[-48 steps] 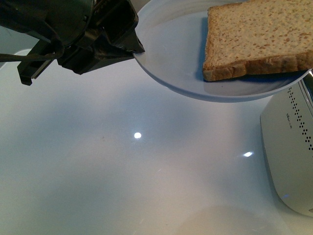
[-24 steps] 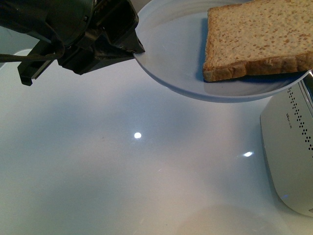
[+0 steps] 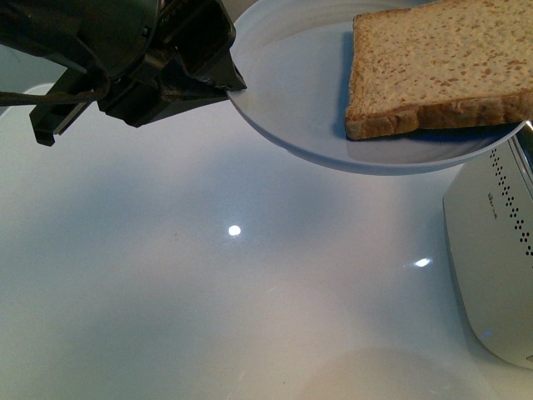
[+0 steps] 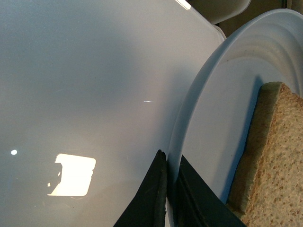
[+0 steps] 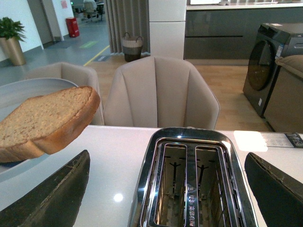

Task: Left arm holds plate, right arm toasts bread

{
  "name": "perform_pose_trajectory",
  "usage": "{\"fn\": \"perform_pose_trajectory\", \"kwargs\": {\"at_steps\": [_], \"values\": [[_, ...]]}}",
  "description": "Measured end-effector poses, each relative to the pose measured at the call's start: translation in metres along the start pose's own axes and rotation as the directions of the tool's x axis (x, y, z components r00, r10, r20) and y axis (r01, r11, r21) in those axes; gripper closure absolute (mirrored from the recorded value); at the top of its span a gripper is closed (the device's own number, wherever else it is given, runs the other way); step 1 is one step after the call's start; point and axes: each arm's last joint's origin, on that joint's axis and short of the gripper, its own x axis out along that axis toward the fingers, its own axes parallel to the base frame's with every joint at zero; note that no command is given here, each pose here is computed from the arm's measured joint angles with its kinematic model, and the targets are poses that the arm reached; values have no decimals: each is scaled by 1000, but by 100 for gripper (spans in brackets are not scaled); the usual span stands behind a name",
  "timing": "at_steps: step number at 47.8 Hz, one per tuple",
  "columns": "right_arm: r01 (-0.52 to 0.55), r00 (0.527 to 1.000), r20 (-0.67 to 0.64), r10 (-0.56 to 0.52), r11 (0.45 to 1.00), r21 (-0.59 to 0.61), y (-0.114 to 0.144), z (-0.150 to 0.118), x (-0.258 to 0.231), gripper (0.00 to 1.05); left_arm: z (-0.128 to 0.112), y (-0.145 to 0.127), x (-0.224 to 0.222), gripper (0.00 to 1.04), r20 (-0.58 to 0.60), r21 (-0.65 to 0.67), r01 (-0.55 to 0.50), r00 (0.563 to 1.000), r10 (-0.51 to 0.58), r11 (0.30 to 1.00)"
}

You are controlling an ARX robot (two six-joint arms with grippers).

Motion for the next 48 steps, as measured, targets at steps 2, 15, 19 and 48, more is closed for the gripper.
{"fn": "perform_pose_trajectory", "kwargs": {"at_steps": [2,15,19,48], "values": [[74,990,-125,-70,997,27,0,-1,0,9,0,0,0,102,0,0,0,1000,0,1000],[268,833,-498,-240,963,-15,0,-11,2,9,0,0,0,102,1,-2,-1,1000,1,1000],[254,844,-488,-220,967,3,0,-9,5,9,-1,0,0,102,-2,-2,1,1000,-1,1000],[22,913,-342,222,811,584,24,36,66,9,0,0,0,102,0,-2,0,1000,0,1000]]}}
